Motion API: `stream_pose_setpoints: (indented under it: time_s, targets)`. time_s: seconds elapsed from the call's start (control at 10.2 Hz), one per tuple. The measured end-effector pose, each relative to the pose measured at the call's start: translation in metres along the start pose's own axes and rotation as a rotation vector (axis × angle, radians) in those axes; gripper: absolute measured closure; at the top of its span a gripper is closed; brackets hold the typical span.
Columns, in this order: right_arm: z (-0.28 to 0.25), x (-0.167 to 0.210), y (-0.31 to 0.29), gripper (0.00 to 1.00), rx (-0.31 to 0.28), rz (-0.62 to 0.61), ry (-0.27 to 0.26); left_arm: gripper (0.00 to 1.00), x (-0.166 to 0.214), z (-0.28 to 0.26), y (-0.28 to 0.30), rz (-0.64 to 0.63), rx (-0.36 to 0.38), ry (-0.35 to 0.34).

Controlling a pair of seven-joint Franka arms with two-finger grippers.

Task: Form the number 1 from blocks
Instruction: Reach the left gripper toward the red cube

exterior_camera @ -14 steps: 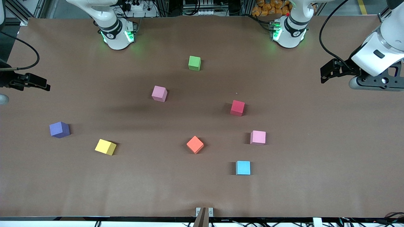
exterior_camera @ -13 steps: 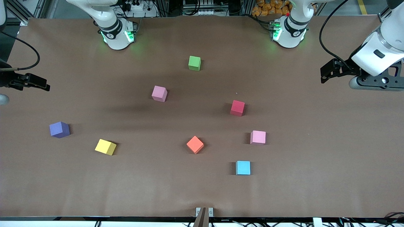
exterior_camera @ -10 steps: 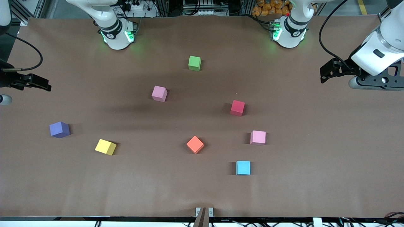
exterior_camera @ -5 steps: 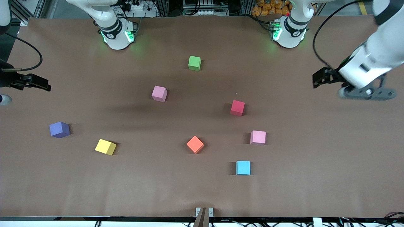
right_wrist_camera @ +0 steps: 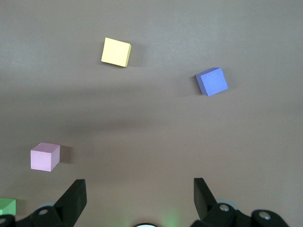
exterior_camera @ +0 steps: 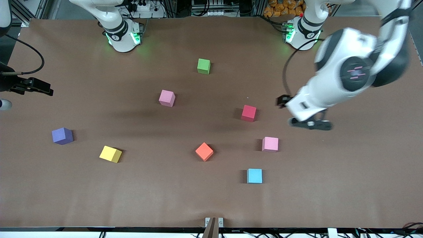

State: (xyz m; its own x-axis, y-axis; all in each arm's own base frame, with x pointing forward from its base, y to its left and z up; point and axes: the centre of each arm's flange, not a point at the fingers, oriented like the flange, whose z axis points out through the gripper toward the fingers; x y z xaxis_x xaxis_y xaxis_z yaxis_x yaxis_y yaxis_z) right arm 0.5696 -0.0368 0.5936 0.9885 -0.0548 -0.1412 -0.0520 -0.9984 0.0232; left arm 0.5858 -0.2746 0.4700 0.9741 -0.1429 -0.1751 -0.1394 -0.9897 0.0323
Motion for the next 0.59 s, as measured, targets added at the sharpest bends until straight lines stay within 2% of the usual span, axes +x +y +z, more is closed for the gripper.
stream_pose_setpoints:
  time_s: [0.29, 0.59]
  targets:
    - [0.000, 0.000, 0.000, 0.00, 0.000, 0.010, 0.000, 0.00, -0.009, 0.054, 0.084, -0.007, 0.016, -0.032]
    - [0.001, -0.003, -0.027, 0.00, -0.007, -0.035, -0.022, 0.00, -0.055, 0.098, 0.173, -0.013, 0.059, -0.059]
